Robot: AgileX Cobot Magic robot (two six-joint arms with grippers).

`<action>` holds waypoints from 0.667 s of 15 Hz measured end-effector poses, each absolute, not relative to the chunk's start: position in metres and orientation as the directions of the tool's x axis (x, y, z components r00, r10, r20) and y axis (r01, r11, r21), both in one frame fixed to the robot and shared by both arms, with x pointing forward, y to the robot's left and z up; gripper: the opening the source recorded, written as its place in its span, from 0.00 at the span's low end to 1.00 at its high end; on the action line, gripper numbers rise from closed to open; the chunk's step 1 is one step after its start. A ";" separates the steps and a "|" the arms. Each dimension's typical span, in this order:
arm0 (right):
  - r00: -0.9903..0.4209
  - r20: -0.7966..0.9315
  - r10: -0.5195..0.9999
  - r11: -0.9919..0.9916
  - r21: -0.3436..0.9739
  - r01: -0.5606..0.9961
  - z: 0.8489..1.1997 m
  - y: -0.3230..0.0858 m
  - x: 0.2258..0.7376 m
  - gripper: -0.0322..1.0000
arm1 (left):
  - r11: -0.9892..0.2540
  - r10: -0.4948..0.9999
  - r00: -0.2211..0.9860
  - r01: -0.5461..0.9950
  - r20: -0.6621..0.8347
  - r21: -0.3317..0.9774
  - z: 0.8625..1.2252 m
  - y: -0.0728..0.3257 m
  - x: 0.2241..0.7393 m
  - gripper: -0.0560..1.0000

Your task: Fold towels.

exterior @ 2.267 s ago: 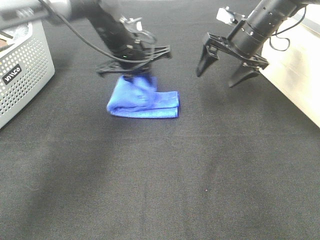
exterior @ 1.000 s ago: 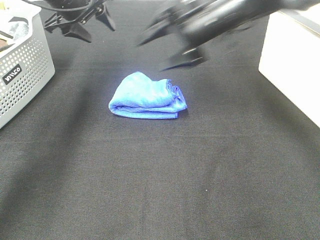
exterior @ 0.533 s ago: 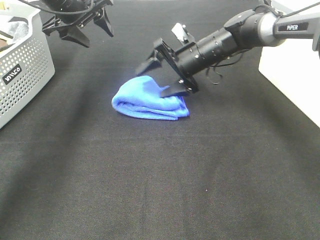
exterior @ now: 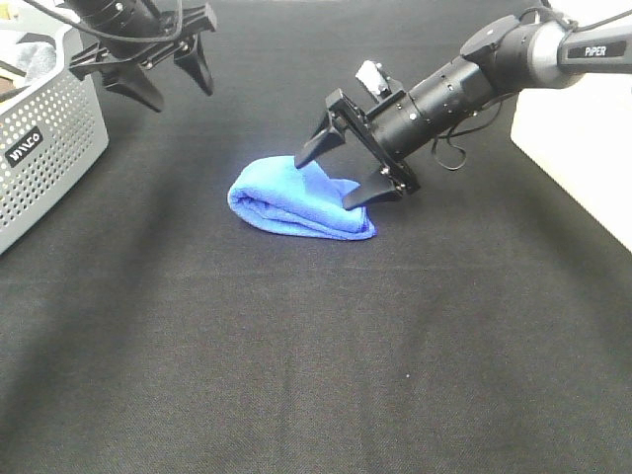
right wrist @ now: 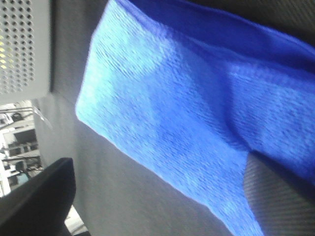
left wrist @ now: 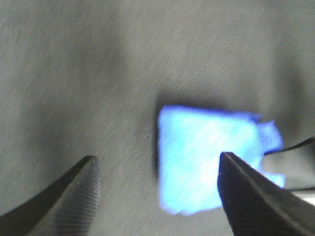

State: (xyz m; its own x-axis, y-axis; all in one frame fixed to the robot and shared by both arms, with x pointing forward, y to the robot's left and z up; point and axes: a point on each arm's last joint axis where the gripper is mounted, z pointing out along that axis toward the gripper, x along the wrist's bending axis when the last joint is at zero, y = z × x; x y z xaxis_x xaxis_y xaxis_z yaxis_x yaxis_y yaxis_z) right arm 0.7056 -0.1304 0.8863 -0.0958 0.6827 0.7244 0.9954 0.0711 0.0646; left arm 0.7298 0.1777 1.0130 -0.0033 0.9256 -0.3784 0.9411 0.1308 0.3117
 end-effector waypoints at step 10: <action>-0.260 0.393 0.882 0.188 0.214 0.959 1.001 -0.165 0.684 0.88 | -0.013 0.987 0.087 0.885 -0.137 0.466 1.107 0.207 0.684 0.67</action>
State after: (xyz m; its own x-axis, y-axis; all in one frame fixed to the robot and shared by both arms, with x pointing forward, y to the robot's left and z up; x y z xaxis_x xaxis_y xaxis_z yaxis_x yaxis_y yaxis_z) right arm 0.6835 -0.1654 1.0007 -0.2602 0.8822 0.3925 0.9587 0.1877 0.2138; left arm 0.6844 0.2069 1.1071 0.0871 0.9867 -0.1372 0.8846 -0.0133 0.4662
